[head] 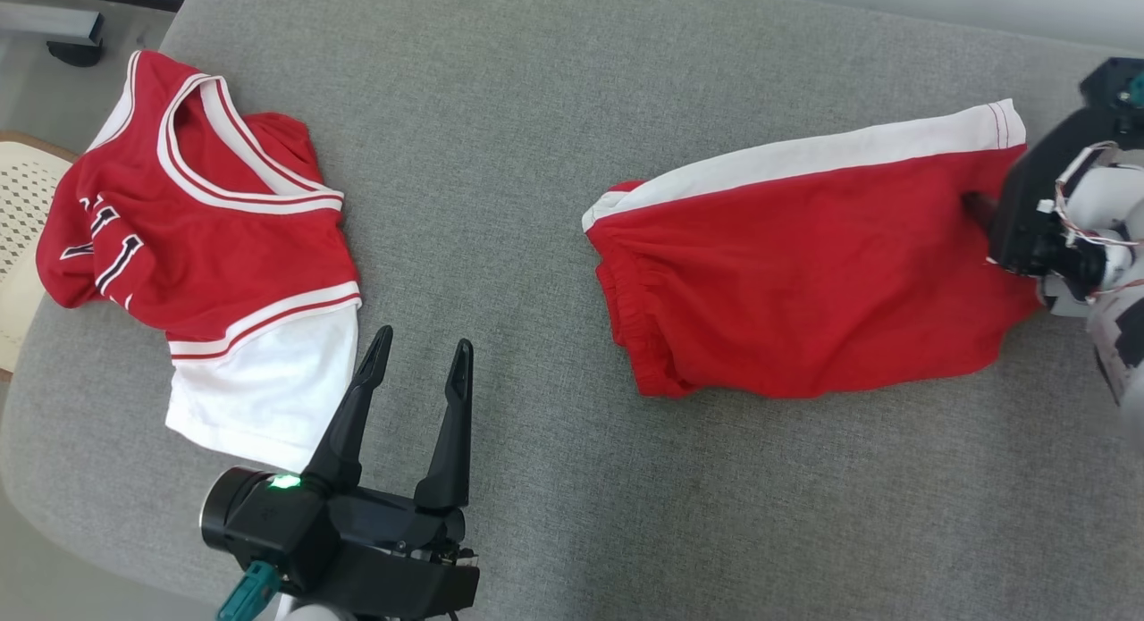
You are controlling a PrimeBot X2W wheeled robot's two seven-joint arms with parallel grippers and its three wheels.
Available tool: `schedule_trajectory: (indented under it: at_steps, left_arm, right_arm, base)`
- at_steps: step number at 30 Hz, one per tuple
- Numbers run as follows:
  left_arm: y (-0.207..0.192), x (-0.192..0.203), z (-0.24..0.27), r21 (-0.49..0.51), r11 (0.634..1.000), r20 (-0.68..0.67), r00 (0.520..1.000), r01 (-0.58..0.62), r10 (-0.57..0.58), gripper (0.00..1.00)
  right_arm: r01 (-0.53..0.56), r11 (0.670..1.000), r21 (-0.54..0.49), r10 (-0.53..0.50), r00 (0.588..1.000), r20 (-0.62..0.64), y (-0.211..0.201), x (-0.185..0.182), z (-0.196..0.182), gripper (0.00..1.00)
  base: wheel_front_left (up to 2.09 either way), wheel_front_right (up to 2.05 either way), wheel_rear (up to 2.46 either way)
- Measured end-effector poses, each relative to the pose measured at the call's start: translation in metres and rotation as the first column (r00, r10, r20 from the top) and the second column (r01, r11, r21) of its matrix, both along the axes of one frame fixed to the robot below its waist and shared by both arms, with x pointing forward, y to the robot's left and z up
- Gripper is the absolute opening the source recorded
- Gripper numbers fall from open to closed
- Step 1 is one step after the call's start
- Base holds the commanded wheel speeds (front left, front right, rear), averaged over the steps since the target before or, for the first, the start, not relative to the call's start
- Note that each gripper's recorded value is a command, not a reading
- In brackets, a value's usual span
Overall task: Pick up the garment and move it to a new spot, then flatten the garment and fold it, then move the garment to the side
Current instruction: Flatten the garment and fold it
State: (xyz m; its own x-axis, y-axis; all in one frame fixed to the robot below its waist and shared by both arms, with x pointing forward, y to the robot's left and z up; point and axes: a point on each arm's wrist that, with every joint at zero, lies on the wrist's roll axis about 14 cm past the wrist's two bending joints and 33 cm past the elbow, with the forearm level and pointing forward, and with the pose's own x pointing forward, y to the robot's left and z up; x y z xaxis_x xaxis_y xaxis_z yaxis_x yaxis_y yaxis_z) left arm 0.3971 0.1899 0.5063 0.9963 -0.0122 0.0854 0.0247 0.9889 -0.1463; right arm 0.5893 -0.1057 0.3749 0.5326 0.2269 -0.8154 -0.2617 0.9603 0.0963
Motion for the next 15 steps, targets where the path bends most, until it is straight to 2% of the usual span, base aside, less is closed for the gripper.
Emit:
schedule_trajectory:
  at_steps: [4,5,6,7,8,10,11,13,14,15]
  left_arm:
    - [0.000,0.000,-0.001,-0.005,1.000,-0.004,1.000,0.001,-0.001,1.00]
    - [0.000,0.000,-0.002,-0.005,1.000,-0.005,1.000,0.000,-0.001,1.00]
    - [0.000,-0.001,-0.002,-0.005,1.000,-0.005,1.000,-0.001,0.000,1.00]
    - [0.001,-0.001,-0.002,-0.006,1.000,-0.005,1.000,-0.001,0.001,1.00]
    - [0.001,-0.001,-0.002,-0.006,1.000,-0.005,1.000,-0.003,0.003,1.00]
    - [0.002,-0.002,-0.002,-0.007,1.000,-0.007,1.000,-0.006,0.006,1.00]
    - [0.002,-0.002,-0.003,-0.008,1.000,-0.008,1.000,-0.002,0.002,1.00]
    - [0.001,-0.002,-0.004,-0.010,1.000,-0.012,1.000,0.000,0.000,1.00]
    - [0.000,-0.002,-0.004,-0.011,1.000,-0.013,1.000,0.002,-0.002,1.00]
    - [-0.001,-0.002,-0.006,-0.013,1.000,-0.016,1.000,0.004,-0.004,1.00]
  right_arm:
    - [-0.027,1.000,0.011,0.027,0.999,-0.040,0.014,-0.005,-0.003,1.00]
    - [-0.030,0.999,0.011,0.031,0.999,-0.044,0.016,-0.006,-0.003,0.89]
    - [-0.034,0.999,0.010,0.035,0.998,-0.046,0.017,-0.006,-0.003,0.83]
    - [-0.037,0.999,0.009,0.037,0.998,-0.048,0.018,-0.007,-0.003,0.83]
    - [-0.038,0.999,0.007,0.039,0.998,-0.048,0.018,-0.007,-0.003,0.72]
    - [-0.040,0.999,0.004,0.040,0.998,-0.045,0.017,-0.007,-0.003,0.43]
    - [-0.040,0.999,0.003,0.040,0.998,-0.043,0.016,-0.007,-0.003,0.37]
    - [-0.039,0.999,-0.001,0.039,0.999,-0.029,0.013,-0.005,-0.003,0.06]
    - [-0.035,0.999,-0.004,0.035,0.999,-0.021,0.011,-0.005,-0.003,0.00]
    - [-0.030,1.000,-0.009,0.030,1.000,-0.007,0.006,-0.004,-0.002,0.00]
  base:
    - [0.00,0.00,0.00]
    - [0.00,0.00,0.00]
    - [0.00,0.00,0.00]
    - [0.00,0.00,0.00]
    - [0.00,0.00,0.00]
    - [0.00,0.00,0.00]
    - [0.00,0.00,0.00]
    - [0.00,0.00,0.00]
    - [0.00,0.00,0.00]
    - [0.00,0.00,0.00]
